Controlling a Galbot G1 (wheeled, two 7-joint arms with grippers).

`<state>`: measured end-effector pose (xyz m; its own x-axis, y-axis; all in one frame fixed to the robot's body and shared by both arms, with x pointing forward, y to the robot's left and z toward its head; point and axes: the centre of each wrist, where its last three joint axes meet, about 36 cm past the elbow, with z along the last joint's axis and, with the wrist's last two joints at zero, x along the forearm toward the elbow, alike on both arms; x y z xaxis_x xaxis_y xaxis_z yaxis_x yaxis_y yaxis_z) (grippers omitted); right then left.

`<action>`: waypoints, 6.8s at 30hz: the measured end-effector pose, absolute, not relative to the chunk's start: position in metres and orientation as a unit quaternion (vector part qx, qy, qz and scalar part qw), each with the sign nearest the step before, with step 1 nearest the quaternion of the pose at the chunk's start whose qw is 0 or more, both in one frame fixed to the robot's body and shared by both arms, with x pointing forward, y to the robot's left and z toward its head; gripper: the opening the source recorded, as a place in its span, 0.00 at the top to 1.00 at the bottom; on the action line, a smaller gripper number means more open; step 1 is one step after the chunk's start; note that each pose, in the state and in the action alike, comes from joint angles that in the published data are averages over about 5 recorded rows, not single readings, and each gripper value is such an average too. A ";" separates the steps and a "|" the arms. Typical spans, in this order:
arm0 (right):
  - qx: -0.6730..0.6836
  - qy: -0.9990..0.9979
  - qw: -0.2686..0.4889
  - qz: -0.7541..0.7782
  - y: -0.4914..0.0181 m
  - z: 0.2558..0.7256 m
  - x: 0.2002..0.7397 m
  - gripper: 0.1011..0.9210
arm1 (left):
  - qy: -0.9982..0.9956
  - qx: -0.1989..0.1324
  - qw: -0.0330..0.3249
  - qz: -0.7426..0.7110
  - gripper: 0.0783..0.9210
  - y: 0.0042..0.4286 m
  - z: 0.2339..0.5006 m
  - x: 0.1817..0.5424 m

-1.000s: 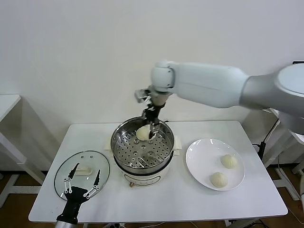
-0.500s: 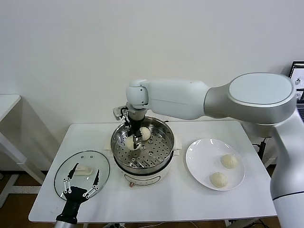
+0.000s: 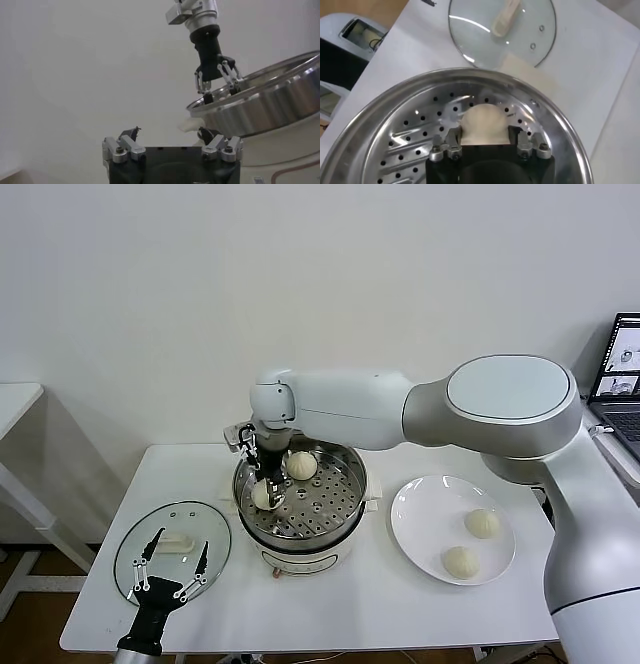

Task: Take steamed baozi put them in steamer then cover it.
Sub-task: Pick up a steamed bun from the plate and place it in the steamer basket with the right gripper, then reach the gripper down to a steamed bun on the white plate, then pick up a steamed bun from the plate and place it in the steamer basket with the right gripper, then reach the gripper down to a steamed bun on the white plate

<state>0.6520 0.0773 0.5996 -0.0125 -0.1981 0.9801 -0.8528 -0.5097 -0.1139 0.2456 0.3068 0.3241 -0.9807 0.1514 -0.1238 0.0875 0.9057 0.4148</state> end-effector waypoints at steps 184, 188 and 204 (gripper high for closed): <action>0.621 -0.384 0.183 0.658 -0.223 0.702 0.711 0.12 | 0.968 0.062 0.077 0.231 0.12 0.311 0.326 0.243; 0.599 -0.450 0.259 0.609 -0.283 0.676 0.718 0.12 | 0.968 0.061 0.077 0.231 0.12 0.311 0.327 0.244; 0.545 -0.520 0.424 0.502 -0.405 0.549 0.693 0.12 | 0.968 0.058 0.073 0.232 0.12 0.311 0.327 0.241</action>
